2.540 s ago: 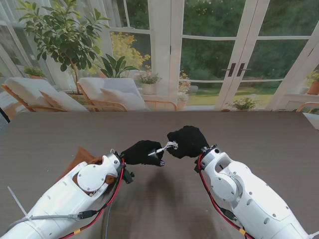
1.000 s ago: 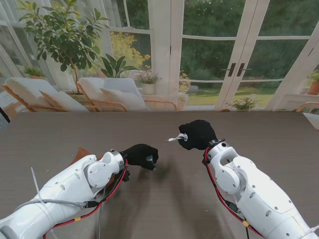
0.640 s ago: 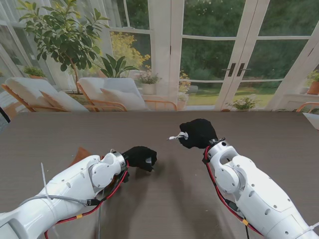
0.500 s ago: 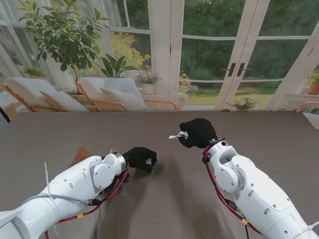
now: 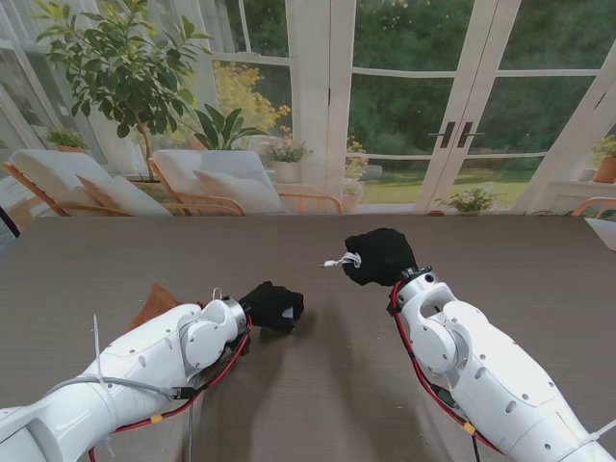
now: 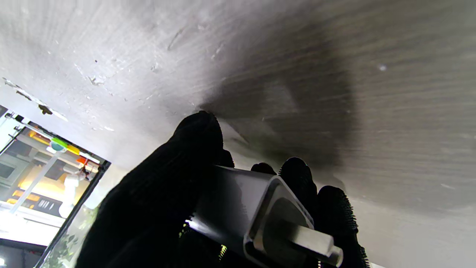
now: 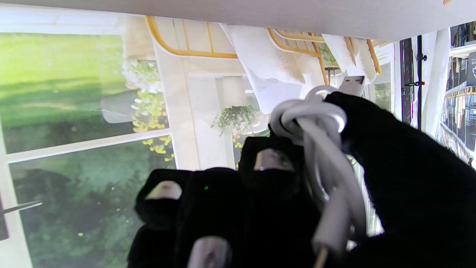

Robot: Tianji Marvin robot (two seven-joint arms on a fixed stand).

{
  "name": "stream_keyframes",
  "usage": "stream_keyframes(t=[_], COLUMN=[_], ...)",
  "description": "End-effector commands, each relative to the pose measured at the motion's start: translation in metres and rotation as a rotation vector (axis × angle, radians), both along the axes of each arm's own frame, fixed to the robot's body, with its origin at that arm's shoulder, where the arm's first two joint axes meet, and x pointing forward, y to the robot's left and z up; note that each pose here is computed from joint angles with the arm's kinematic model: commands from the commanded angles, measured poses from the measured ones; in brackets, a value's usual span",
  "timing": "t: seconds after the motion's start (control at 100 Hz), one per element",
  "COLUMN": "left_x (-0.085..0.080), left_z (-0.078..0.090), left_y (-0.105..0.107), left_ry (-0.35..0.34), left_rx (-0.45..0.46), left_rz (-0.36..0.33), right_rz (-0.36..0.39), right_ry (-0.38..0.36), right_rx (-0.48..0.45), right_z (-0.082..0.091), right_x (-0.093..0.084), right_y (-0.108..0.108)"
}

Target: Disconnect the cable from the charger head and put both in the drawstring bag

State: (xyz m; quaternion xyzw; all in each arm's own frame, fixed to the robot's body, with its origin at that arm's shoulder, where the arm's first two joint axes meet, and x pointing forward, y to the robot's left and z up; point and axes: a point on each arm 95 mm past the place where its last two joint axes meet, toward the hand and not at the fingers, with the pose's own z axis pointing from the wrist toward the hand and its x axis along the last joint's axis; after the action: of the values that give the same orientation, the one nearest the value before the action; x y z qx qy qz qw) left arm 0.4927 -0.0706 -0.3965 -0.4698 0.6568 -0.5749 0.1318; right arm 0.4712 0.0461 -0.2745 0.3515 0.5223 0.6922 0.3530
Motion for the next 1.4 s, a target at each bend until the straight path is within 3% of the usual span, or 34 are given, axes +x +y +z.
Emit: stream_keyframes(t=[0.0, 1.39], left_x=[0.0, -0.012], left_z=[0.001, -0.017], left_y=[-0.006, -0.003], left_ry=[0.022, 0.22], left_rx=[0.016, 0.12], left_rz=[-0.015, -0.013], right_rz=[0.001, -0.023], right_ry=[0.009, 0.016], right_rx=[0.0, 0.03], right_z=[-0.002, -0.002], right_x=[0.0, -0.001], right_y=[0.003, 0.002])
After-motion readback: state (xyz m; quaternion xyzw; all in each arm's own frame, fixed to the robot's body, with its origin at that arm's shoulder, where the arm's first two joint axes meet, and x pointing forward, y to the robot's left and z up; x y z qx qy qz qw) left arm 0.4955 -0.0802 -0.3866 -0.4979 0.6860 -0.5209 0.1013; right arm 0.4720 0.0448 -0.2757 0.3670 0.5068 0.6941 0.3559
